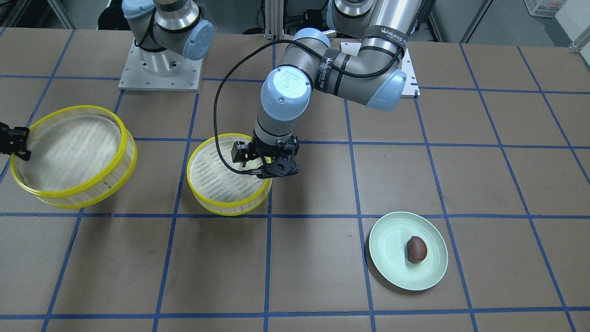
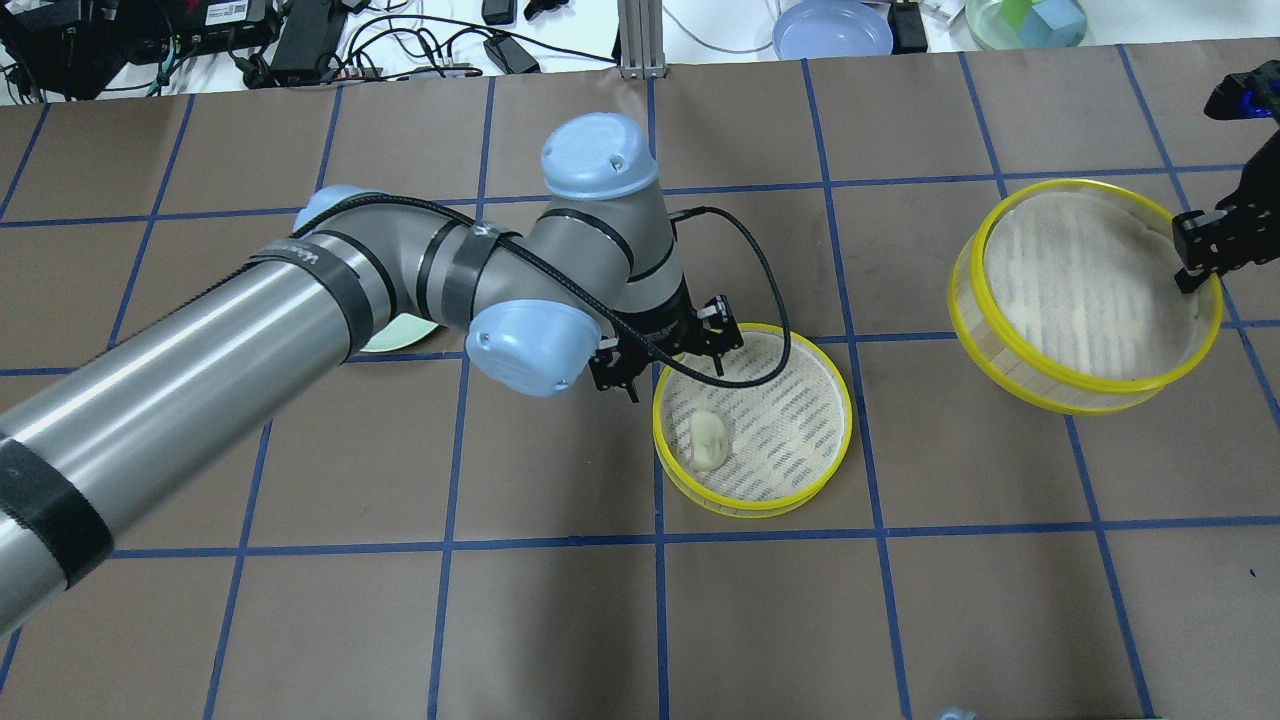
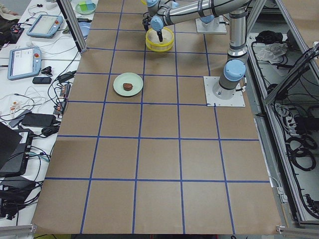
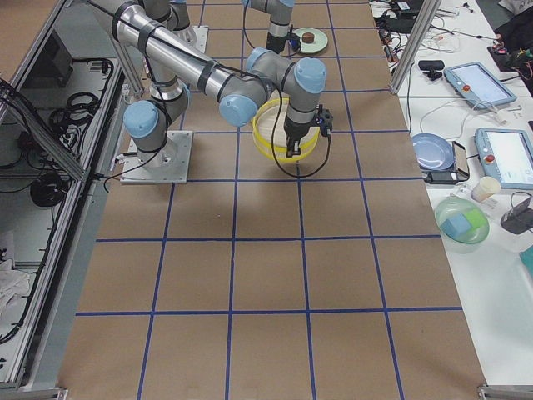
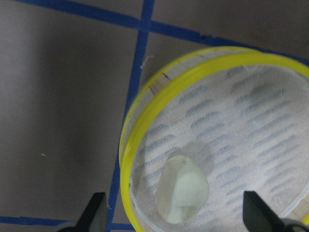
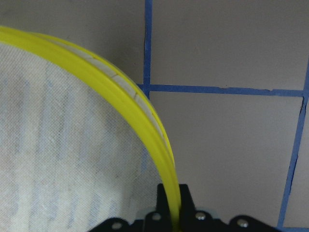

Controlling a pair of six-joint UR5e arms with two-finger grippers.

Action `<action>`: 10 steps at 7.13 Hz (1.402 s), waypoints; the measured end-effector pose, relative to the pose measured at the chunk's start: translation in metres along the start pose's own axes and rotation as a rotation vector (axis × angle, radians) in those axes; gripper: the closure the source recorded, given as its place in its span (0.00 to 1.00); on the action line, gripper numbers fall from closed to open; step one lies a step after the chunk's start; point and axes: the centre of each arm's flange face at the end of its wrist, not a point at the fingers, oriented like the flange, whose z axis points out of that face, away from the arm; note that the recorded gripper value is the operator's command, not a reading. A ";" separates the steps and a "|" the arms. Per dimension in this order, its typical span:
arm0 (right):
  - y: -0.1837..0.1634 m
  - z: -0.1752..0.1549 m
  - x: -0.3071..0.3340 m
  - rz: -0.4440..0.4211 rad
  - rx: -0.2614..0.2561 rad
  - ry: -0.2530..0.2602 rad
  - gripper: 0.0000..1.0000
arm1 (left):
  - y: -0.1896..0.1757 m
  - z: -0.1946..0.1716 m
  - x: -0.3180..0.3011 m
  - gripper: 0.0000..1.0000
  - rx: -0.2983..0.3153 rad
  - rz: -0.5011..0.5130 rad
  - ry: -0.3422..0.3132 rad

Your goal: Stack buns with steamer

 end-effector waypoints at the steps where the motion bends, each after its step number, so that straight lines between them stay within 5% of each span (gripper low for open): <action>1: -0.004 0.003 -0.017 0.015 -0.008 -0.001 1.00 | -0.031 -0.028 -0.022 0.00 0.051 -0.011 -0.002; 5: -0.001 0.030 -0.147 0.117 -0.063 0.000 1.00 | -0.127 -0.095 -0.159 0.00 0.168 0.116 -0.142; 10: 0.018 0.072 -0.292 0.060 -0.060 0.042 1.00 | -0.190 -0.090 -0.281 0.00 0.163 0.252 -0.190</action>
